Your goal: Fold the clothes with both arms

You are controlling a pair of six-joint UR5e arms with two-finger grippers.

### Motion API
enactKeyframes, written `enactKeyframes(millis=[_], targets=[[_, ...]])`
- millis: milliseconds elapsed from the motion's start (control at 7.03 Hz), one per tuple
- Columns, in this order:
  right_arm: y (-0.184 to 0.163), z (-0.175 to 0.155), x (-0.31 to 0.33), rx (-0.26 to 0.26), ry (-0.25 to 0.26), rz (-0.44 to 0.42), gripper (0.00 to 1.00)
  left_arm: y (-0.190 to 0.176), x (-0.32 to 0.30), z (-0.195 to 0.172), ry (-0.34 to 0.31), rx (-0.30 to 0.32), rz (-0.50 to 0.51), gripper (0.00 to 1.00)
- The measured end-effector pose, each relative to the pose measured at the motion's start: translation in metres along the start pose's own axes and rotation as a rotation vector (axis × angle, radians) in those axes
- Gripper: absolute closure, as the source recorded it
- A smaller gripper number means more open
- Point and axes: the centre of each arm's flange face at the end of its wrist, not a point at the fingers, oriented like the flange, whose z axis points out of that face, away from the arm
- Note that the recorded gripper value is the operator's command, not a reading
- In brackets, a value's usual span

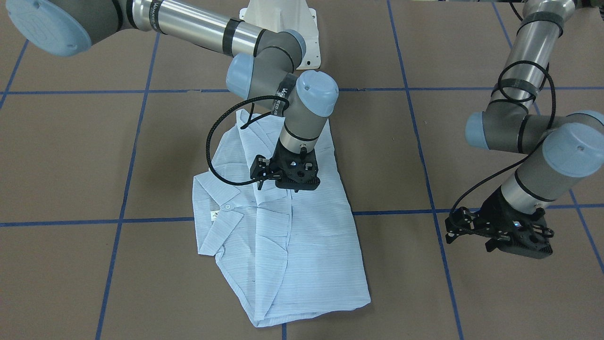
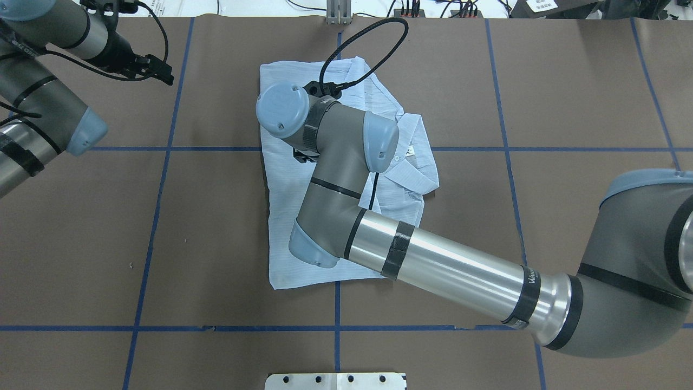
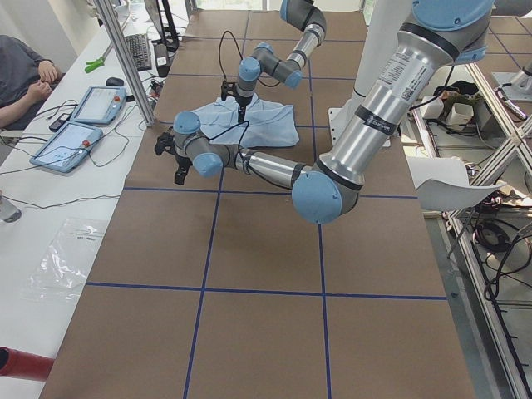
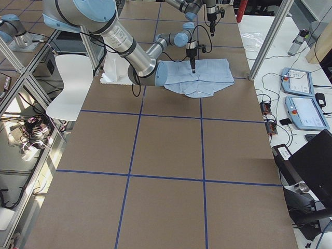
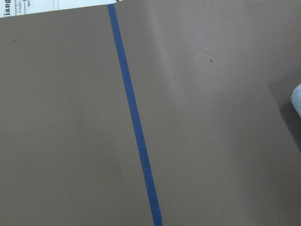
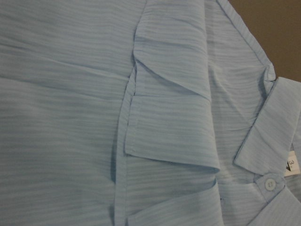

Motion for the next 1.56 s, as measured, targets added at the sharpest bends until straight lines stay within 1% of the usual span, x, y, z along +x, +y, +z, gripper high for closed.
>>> enactKeyframes(millis=[427, 1138, 1280, 1565], targets=[[0.013, 0.019, -0.014, 0.004, 0.051, -0.053, 0.0, 0.0, 0.0, 0.0, 0.0, -0.001, 0.0, 0.0], [0.013, 0.036, -0.011, -0.007, 0.099, -0.149, 0.0, 0.0, 0.001, 0.001, 0.001, -0.001, 0.001, 0.0], [0.009, 0.038, -0.005, -0.018, 0.123, -0.176, 0.0, 0.001, 0.002, 0.001, 0.0, -0.001, 0.002, 0.0], [-0.01, 0.03, 0.017, -0.044, 0.183, -0.227, 0.0, 0.003, 0.004, 0.004, 0.001, -0.004, 0.005, 0.0]])
